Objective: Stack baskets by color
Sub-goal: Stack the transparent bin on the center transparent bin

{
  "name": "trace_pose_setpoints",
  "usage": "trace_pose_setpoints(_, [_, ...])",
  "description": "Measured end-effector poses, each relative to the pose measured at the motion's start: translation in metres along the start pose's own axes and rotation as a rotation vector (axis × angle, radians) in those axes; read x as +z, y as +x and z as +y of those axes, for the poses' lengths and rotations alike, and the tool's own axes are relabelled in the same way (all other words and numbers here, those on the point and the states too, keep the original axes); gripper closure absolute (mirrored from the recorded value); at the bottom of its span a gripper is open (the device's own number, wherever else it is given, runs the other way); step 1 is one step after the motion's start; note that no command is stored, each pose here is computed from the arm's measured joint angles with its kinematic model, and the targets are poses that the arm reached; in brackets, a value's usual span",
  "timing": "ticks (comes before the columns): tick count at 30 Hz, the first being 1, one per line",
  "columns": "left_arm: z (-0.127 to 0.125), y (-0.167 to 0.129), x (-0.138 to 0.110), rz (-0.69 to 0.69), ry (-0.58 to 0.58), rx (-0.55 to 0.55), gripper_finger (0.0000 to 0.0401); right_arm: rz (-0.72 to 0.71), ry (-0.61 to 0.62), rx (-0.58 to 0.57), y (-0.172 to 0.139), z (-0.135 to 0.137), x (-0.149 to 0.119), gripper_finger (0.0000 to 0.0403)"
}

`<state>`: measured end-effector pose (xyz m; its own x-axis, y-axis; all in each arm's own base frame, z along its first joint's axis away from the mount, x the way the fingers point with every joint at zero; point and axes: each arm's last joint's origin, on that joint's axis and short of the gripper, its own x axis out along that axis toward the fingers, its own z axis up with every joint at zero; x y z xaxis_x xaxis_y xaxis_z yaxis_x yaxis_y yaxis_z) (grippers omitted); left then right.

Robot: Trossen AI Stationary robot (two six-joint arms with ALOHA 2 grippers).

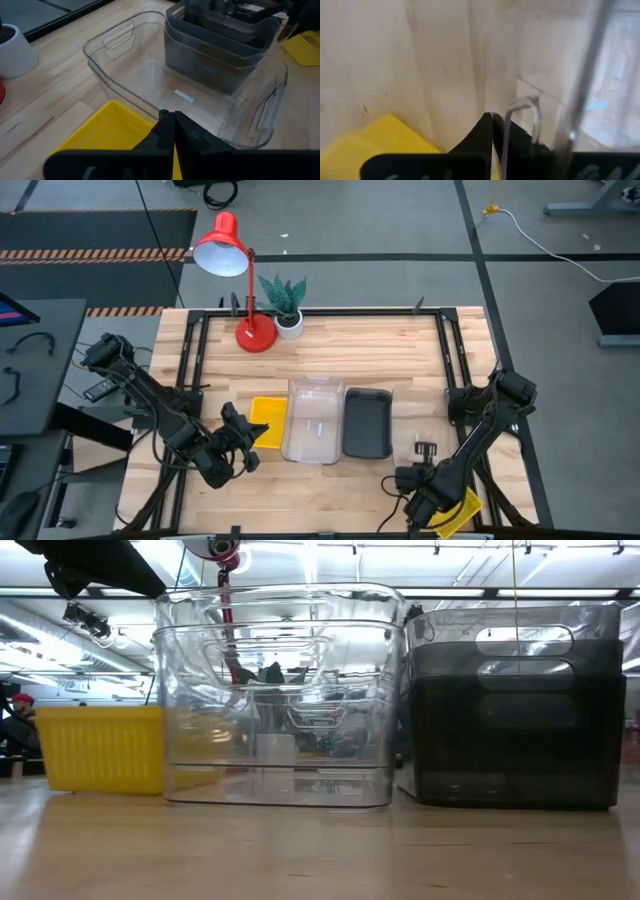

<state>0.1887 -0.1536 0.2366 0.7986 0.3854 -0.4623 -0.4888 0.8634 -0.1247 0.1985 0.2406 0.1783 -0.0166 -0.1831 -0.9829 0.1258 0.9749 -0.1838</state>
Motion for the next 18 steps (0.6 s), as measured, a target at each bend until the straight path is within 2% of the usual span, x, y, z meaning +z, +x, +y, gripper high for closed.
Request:
trace_pose_setpoints(12, [-0.001, 0.000, 0.000, -0.002, -0.006, -0.004, 0.0394, -0.068, 0.072, -0.176, -0.062, -0.069, -0.018, 0.0398])
trace_pose_setpoints(15, [-0.001, 0.000, 0.001, -0.003, -0.006, -0.005, 0.0392, -0.131, 0.096, -0.195, -0.082, -0.083, -0.011, 0.0399])
trace_pose_setpoints(18, [-0.001, 0.000, 0.000, -0.003, -0.007, -0.005, 0.0385, -0.218, 0.094, -0.167, -0.103, -0.090, 0.006, 0.0400])
